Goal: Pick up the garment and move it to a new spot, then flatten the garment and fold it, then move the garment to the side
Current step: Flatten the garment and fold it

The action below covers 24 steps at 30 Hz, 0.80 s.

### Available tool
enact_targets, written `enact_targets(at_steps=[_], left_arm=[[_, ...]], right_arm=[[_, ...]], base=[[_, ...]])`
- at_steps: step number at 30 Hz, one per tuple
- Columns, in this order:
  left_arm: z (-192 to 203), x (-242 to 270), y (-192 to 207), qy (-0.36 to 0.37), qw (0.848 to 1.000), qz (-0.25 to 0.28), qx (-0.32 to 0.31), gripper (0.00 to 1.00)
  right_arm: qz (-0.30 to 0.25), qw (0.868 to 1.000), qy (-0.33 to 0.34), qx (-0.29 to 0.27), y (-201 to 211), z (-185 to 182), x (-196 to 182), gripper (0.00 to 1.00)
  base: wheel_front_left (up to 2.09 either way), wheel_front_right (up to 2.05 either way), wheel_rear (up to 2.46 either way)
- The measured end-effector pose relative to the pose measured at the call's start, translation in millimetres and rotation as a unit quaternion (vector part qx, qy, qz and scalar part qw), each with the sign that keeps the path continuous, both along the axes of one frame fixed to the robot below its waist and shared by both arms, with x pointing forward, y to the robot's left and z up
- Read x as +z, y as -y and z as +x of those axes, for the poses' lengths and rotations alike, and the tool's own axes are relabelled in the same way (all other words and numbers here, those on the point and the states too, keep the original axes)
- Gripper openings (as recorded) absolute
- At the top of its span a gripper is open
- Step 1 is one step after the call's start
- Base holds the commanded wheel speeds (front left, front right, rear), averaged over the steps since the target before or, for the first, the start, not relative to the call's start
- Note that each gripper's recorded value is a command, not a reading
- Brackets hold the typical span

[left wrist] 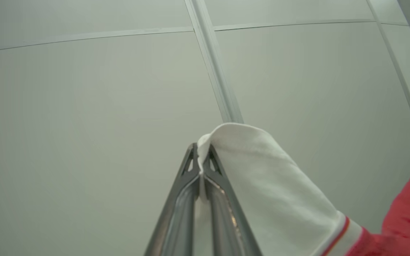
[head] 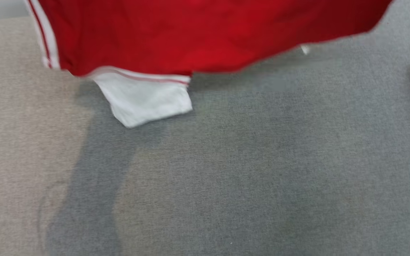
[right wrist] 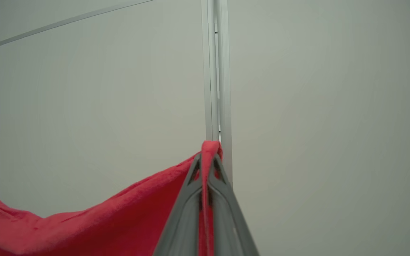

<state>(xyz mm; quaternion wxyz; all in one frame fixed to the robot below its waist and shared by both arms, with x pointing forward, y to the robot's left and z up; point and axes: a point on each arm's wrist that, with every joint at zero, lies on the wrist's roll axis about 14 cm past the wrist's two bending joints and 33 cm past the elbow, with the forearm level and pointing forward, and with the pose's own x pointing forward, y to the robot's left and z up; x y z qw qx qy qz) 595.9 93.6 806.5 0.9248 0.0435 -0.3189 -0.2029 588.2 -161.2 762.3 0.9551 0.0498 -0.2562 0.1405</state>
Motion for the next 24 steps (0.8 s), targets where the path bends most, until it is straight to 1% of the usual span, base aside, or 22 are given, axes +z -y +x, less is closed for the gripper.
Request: enact_targets(at_steps=[4, 7, 8, 10, 13, 14, 16, 19, 24], left_arm=[[19.9, 6.6, 10.7, 0.006, 1.000, -0.005, -0.002, 0.00], [34.8, 8.8, 9.0, -0.008, 1.000, -0.015, 0.007, 0.00], [41.7, 0.7, 7.1, -0.025, 0.999, -0.019, 0.011, 0.00], [57.2, -31.6, 5.1, -0.077, 0.997, -0.019, 0.020, 0.00], [73.9, -82.8, 1.3, -0.151, 0.987, -0.046, 0.026, 0.00], [77.6, -104.1, 0.5, -0.177, 0.982, -0.051, 0.028, 0.00], [80.0, -157.4, 0.8, -0.241, 0.968, -0.059, 0.032, 0.00], [74.2, -230.2, -1.2, -0.326, 0.941, -0.080, 0.039, 0.00], [53.2, -316.0, -11.2, -0.415, 0.902, -0.107, 0.057, 0.00]], right_arm=[[0.010, 1.000, 0.020, -0.010, -2.3, 15.4, 12.2, 0.00], [0.017, 1.000, 0.007, -0.010, -8.7, 30.1, 8.1, 0.00], [0.020, 1.000, -0.007, -0.009, -11.7, 35.6, -0.9, 0.00], [0.020, 0.999, -0.043, -0.006, -20.1, 46.1, -27.0, 0.00], [0.023, 0.995, -0.101, -0.004, -28.0, 58.6, -70.3, 0.00], [0.023, 0.993, -0.118, -0.005, -28.8, 61.7, -84.5, 0.00], [0.023, 0.987, -0.161, -0.009, -29.0, 66.4, -119.3, 0.00], [0.026, 0.975, -0.221, -0.010, -33.5, 67.2, -170.5, 0.00], [0.025, 0.957, -0.289, -0.005, -40.5, 59.6, -234.3, 0.00]], base=[[0.00, 0.00, 0.00], [0.00, 0.00, 0.00], [0.00, 0.00, 0.00], [0.00, 0.00, 0.00], [0.00, 0.00, 0.00], [0.00, 0.00, 0.00], [0.00, 0.00, 0.00], [0.00, 0.00, 0.00], [0.00, 0.00, 0.00]])
